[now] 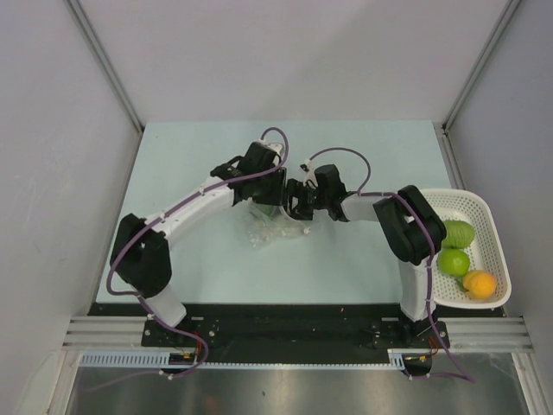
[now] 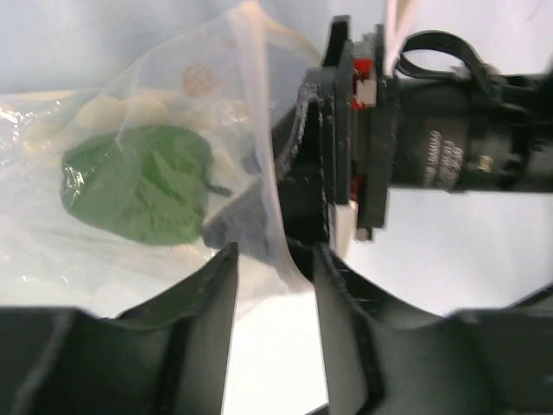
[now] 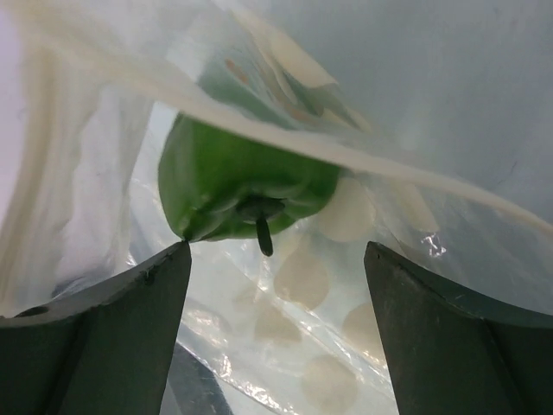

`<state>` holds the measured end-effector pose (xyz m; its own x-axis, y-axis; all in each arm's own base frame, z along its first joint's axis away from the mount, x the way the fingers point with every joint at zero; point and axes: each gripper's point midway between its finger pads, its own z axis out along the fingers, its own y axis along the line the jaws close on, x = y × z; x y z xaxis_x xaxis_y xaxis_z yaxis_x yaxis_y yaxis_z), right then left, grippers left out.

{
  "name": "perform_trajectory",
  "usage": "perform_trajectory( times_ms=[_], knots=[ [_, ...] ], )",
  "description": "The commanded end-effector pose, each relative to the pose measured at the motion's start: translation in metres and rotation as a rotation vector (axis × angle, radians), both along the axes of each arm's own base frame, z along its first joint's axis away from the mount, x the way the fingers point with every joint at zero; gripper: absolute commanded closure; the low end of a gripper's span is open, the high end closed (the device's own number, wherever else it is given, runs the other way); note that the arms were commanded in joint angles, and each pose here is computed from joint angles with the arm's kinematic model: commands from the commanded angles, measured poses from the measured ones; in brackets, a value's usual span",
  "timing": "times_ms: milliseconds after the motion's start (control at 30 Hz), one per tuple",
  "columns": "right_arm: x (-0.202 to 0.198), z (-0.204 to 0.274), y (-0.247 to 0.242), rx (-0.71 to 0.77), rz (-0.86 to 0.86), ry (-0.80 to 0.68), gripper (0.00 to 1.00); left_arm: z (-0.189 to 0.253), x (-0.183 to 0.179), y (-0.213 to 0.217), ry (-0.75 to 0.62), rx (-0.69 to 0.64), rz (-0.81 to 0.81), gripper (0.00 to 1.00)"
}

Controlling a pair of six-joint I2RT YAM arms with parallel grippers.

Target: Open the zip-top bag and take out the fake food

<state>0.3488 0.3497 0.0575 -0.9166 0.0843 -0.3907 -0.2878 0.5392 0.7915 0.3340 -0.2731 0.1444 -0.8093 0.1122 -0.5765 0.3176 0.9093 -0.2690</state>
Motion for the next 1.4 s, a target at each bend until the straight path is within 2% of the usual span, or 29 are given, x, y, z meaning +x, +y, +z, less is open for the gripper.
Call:
perform_trajectory(
  times_ms=[0,67,233,267,467,700,1067,1200,1233,1300,1333,1367],
  knots=[
    [0.013,0.02,0.013,0.098,0.002,-0.063,0.14,0.058,0.008,0.012,-0.1,-0.149,0.028,0.64],
    [0.013,0.023,0.014,0.105,0.01,-0.078,0.13,0.06,0.018,0.035,-0.106,-0.153,0.082,0.76],
    [0.012,0.026,0.016,0.119,0.016,-0.079,0.12,0.018,0.032,0.065,-0.009,-0.09,0.114,0.87],
    [0.013,0.025,0.015,0.121,0.014,-0.075,0.12,-0.001,0.036,0.068,0.029,-0.053,0.111,0.88],
    [0.012,0.025,0.019,0.142,0.015,-0.065,0.11,-0.05,0.052,0.078,0.084,0.071,0.107,0.9],
    [0.012,0.013,0.024,0.143,0.007,-0.046,0.1,-0.085,0.05,0.079,0.122,0.11,0.081,0.91],
    [0.016,0.007,0.035,0.185,-0.016,-0.043,0.13,-0.099,0.032,0.064,0.15,0.09,0.023,0.93],
    [0.015,0.01,0.03,0.153,-0.015,-0.041,0.28,-0.099,0.028,0.07,0.14,0.106,0.034,0.92],
    [0.015,0.012,0.027,0.138,-0.017,-0.043,0.37,-0.099,0.028,0.072,0.137,0.113,0.033,0.92],
    [0.015,0.017,0.013,0.08,-0.037,-0.033,0.44,-0.099,0.027,0.076,0.13,0.12,0.04,0.93],
    [0.015,0.02,0.008,0.054,-0.031,-0.065,0.55,-0.099,0.027,0.076,0.125,0.116,0.041,0.93],
    [0.017,0.031,-0.001,0.029,-0.049,-0.072,0.6,-0.101,0.026,0.077,0.126,0.116,0.042,0.93]
  ],
)
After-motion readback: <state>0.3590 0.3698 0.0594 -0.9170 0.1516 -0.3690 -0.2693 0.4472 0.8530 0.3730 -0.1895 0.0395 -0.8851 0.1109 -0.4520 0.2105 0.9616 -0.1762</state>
